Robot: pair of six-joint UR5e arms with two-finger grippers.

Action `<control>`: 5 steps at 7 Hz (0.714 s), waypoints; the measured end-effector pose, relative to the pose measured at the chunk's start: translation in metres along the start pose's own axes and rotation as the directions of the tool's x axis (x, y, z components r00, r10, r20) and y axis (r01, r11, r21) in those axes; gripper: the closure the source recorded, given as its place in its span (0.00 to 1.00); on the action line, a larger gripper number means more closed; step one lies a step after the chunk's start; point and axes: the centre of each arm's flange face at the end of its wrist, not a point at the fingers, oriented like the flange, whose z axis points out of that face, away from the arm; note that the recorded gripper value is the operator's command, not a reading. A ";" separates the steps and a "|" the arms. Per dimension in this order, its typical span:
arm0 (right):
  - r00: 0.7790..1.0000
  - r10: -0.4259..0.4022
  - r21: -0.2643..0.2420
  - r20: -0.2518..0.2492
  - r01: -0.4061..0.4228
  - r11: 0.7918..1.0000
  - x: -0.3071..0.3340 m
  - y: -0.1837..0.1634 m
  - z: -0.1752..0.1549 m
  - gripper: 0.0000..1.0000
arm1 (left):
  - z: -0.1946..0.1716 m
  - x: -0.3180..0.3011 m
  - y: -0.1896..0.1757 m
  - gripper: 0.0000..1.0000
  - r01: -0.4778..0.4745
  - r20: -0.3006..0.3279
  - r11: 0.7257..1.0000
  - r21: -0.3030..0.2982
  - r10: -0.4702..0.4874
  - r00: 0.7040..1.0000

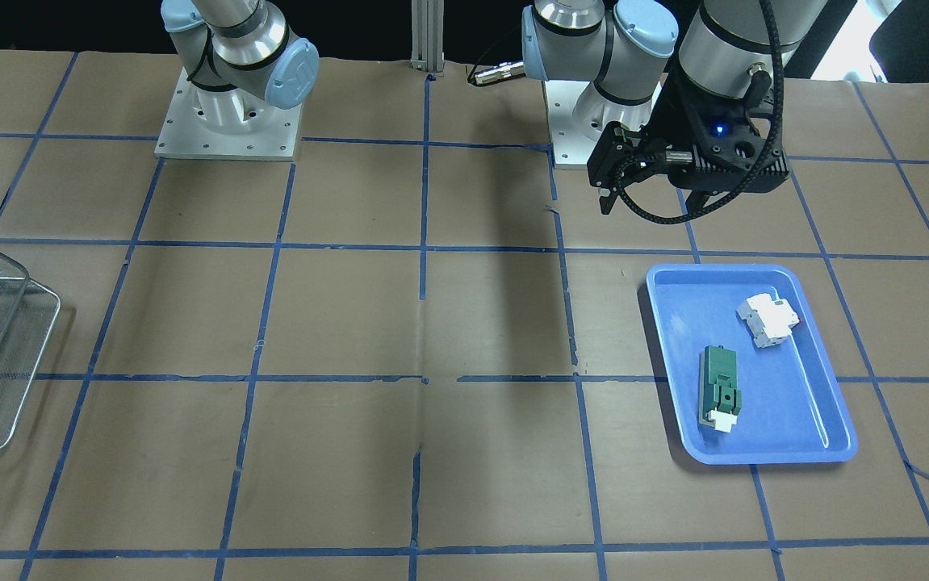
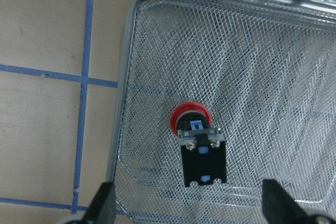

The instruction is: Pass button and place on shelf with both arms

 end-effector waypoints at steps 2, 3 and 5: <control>1.000 0.006 0.047 0.018 -0.006 0.999 -0.100 -0.012 -0.033 0.00 | -0.001 -0.002 0.000 0.00 0.004 0.003 1.000 0.001 -0.004 1.000; 0.999 0.042 0.063 0.020 -0.043 0.997 -0.150 -0.016 -0.044 0.00 | -0.001 -0.002 0.000 0.00 0.004 0.003 1.000 0.001 -0.004 1.000; 0.988 0.154 0.077 0.030 -0.156 0.985 -0.248 -0.022 -0.052 0.00 | -0.001 -0.002 0.000 0.00 0.005 0.001 1.000 0.001 -0.005 1.000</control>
